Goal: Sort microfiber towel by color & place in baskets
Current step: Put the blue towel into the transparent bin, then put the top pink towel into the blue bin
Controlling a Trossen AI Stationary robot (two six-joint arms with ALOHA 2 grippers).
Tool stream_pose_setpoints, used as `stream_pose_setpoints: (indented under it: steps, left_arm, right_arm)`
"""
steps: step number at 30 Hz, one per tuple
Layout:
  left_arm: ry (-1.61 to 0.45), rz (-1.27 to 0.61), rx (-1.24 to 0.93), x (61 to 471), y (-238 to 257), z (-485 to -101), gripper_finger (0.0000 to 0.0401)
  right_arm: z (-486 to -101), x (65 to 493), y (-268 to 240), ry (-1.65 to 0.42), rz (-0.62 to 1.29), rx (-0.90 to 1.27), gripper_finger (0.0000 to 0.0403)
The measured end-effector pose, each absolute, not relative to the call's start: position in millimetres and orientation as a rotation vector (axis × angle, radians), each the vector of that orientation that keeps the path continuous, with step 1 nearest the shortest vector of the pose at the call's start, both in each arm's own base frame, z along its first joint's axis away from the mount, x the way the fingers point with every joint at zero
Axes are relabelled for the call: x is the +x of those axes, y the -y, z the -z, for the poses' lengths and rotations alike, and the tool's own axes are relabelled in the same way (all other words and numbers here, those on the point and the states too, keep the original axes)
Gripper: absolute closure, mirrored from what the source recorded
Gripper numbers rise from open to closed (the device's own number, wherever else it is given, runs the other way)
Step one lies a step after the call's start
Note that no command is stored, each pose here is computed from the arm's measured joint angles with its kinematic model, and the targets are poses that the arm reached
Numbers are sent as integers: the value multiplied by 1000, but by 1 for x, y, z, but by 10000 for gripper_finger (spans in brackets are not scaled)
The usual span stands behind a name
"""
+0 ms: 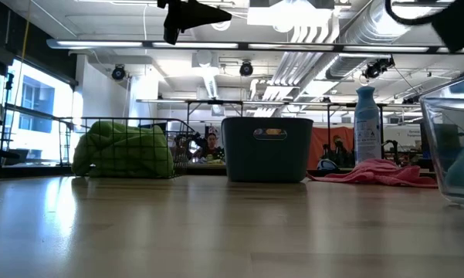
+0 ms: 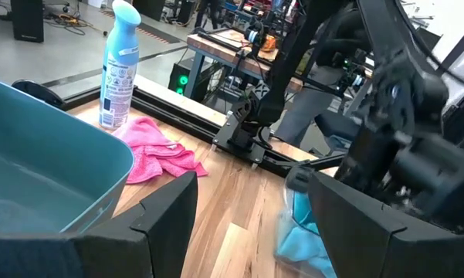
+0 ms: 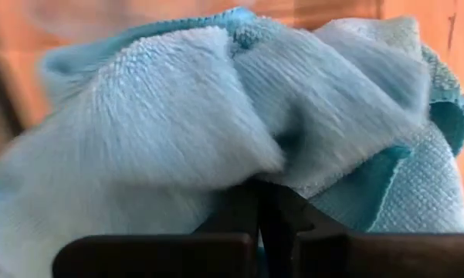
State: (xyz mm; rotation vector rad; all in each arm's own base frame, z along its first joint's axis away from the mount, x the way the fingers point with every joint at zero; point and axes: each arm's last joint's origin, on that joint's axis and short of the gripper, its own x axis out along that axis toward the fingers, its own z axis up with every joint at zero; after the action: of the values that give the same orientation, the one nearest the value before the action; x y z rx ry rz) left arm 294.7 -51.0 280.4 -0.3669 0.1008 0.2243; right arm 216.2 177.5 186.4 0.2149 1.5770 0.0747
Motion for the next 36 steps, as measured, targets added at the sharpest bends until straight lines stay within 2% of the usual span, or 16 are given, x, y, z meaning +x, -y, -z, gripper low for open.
stream_pose_setpoints:
  steps: [16, 23, 28, 36]
  left_arm:
    - [-87, -229, -379, 295, 36, -284, 167]
    - [-70, -112, -397, 281, 37, -301, 167]
    - [-88, -40, -400, 257, 38, -318, 167]
    - [-93, -5, -390, 220, 41, -338, 167]
  right_arm:
    - [-285, 175, -136, -1246, -158, 515, 403]
    - [-311, 182, -116, -893, -48, 565, 397]
    - [-311, 202, -103, -756, 75, 503, 358]
    - [-289, 232, -84, -775, 307, 532, 239]
